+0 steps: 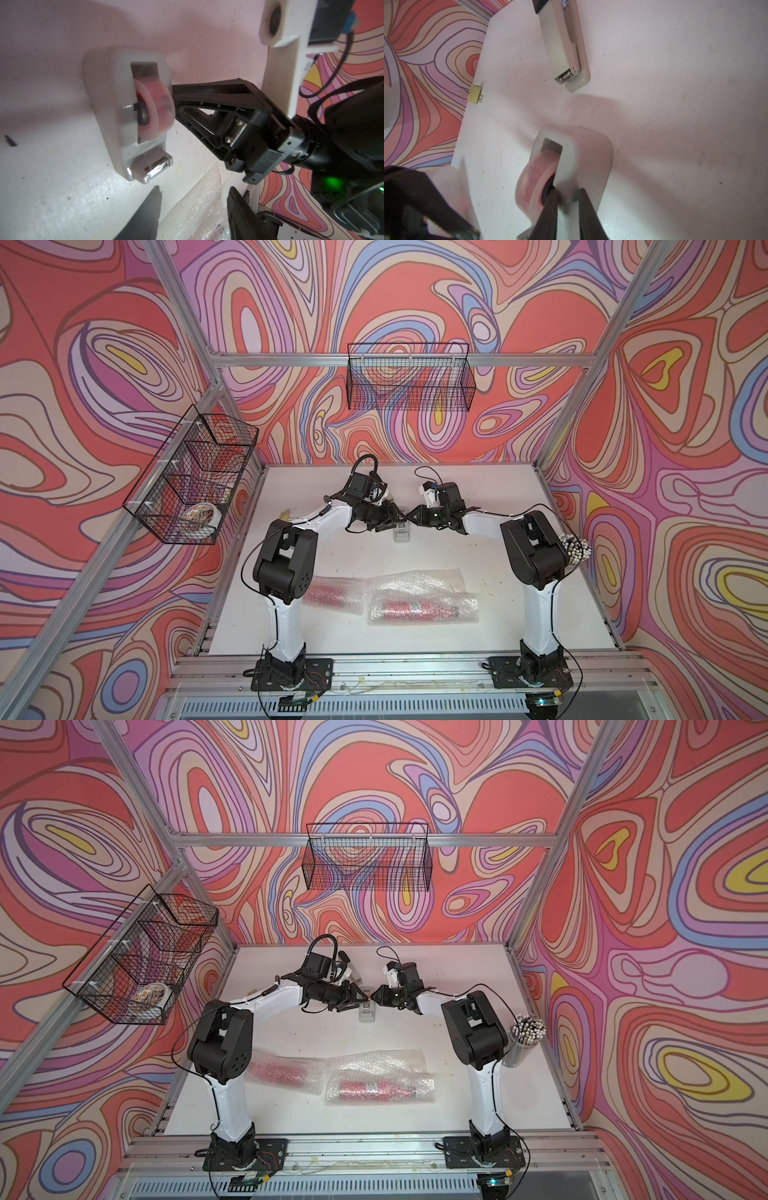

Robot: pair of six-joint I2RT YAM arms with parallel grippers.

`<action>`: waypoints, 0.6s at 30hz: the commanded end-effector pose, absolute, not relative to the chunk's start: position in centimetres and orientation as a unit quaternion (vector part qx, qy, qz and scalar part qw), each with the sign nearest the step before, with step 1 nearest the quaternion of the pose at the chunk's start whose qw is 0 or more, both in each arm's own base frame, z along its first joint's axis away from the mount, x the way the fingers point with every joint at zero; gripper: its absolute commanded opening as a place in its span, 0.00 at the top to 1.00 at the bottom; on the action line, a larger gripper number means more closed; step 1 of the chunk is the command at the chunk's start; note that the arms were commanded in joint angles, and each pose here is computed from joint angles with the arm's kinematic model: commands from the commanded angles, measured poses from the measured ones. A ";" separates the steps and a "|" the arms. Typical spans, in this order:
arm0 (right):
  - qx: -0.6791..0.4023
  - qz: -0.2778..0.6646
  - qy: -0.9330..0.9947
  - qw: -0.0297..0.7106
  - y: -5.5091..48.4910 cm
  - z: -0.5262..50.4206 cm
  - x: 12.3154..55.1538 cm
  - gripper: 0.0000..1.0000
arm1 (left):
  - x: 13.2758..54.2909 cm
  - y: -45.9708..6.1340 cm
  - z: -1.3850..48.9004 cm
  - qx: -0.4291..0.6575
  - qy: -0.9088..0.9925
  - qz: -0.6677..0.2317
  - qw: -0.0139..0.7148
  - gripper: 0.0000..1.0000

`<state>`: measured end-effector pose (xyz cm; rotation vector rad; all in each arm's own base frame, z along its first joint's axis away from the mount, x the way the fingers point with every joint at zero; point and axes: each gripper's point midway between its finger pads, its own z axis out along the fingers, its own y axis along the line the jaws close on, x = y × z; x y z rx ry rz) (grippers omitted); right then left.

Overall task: Wrap wine bottles in bubble wrap
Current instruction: Tear off the tape using the Tape Cutter.

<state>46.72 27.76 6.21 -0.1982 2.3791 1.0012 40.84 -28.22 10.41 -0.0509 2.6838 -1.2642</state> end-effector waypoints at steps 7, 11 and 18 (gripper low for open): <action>-0.046 0.334 0.909 0.245 26.1 2.9 45.8 0.80 | 41.3 -28.5 7.6 -0.048 0.898 -0.435 0.052 0.47; -0.050 0.340 0.906 0.246 26.2 3.2 45.5 0.76 | 41.7 -28.8 7.6 -0.047 0.894 -0.443 0.056 0.50; -0.075 0.340 0.899 0.265 26.1 5.5 45.0 0.60 | 42.0 -27.9 7.2 -0.039 0.908 -0.413 0.061 0.52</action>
